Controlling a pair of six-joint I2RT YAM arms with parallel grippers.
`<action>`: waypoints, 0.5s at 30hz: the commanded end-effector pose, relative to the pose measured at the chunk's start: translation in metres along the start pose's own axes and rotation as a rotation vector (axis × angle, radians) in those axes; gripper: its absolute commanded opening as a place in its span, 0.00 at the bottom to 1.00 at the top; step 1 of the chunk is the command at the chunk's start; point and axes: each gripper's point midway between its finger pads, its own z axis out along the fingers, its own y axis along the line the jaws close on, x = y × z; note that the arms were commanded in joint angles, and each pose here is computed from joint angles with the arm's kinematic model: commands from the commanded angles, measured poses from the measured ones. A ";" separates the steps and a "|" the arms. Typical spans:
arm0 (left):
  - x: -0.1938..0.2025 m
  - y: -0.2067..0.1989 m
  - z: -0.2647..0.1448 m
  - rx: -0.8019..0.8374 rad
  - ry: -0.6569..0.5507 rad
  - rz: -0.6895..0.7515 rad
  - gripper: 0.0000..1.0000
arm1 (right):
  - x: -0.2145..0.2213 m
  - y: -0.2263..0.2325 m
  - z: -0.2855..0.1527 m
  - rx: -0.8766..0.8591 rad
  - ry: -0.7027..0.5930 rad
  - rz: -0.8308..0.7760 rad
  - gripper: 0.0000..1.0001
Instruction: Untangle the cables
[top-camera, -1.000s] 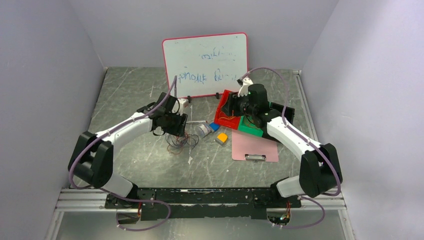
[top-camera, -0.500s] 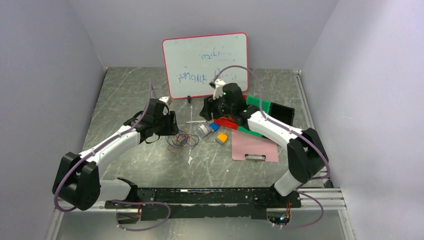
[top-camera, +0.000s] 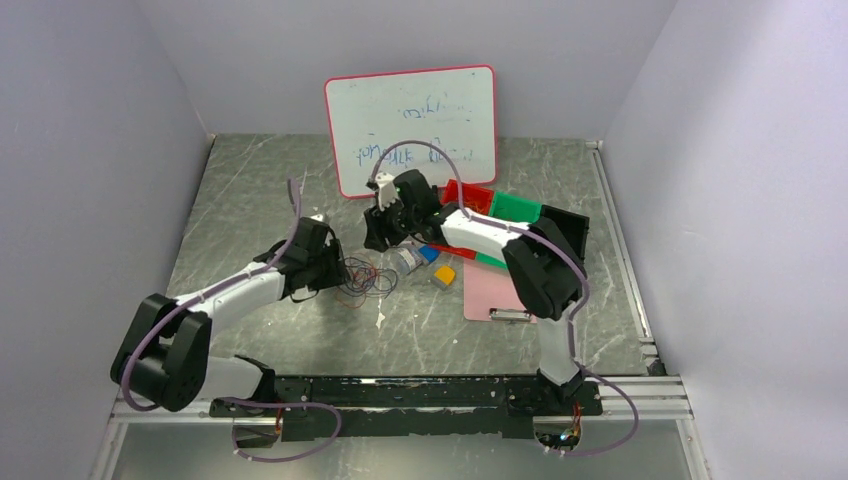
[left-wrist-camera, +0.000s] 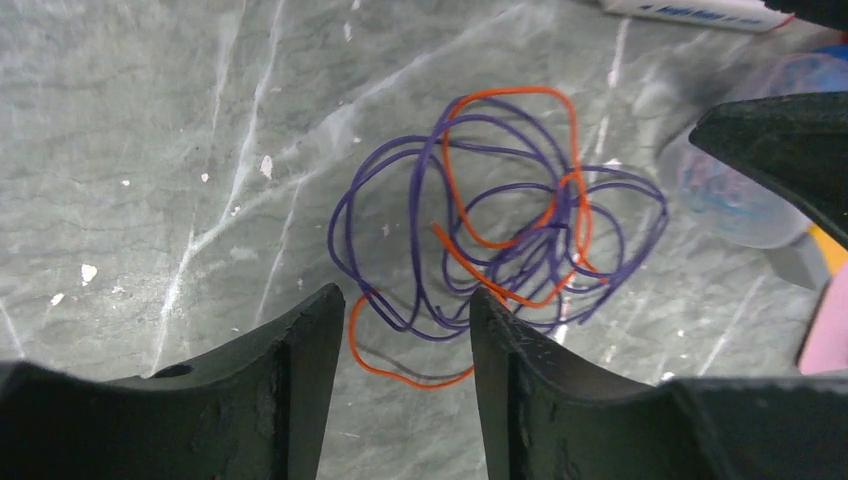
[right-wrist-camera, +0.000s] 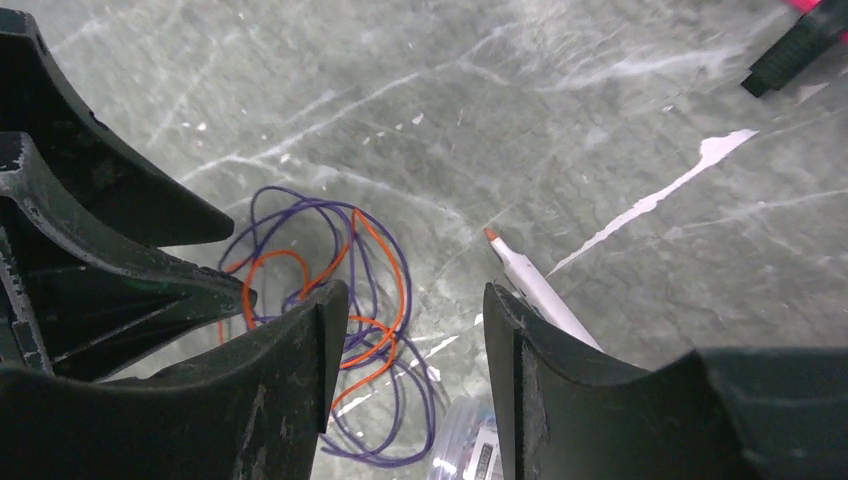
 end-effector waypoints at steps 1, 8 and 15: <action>-0.002 0.005 0.014 -0.007 -0.030 -0.031 0.53 | 0.010 0.010 0.021 -0.072 0.045 -0.037 0.55; 0.005 0.012 0.023 -0.017 -0.018 -0.018 0.46 | 0.022 0.016 0.047 -0.098 0.084 -0.035 0.55; 0.008 0.013 0.025 -0.015 -0.010 -0.013 0.42 | 0.032 0.005 0.056 -0.049 0.106 -0.051 0.54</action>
